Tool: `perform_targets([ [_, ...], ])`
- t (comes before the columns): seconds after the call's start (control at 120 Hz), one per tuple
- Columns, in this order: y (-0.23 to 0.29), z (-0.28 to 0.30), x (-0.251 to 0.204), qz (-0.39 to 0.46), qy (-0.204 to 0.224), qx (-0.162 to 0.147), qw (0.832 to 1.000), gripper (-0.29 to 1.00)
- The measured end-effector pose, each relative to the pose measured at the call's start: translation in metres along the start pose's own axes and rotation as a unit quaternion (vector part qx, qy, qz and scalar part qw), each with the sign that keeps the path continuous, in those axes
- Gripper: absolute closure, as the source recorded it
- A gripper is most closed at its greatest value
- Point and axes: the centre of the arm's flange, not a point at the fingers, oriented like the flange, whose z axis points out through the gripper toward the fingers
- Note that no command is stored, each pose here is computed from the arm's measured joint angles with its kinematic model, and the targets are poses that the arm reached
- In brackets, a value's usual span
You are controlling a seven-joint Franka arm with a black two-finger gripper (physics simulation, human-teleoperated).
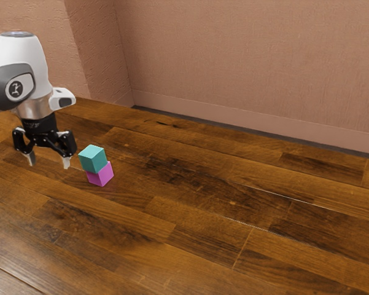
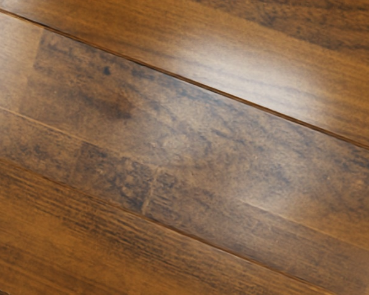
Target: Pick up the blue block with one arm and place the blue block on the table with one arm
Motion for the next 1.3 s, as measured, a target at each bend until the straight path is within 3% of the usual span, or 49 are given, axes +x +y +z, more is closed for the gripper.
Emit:
perform_targets([
  [0.408,0.006,0.043,0.063,0.042,0.079,-0.011,0.996,0.00],
  [0.8,-0.002,0.075,0.121,0.091,0.099,-0.009,0.991,0.00],
  [0.992,0.027,0.082,0.118,0.128,0.100,-0.021,0.986,0.00],
  [1.133,-0.002,0.069,0.090,0.119,0.111,-0.022,0.987,0.00],
  [1.3,-0.019,0.086,0.100,0.116,0.099,-0.020,0.988,0.00],
])
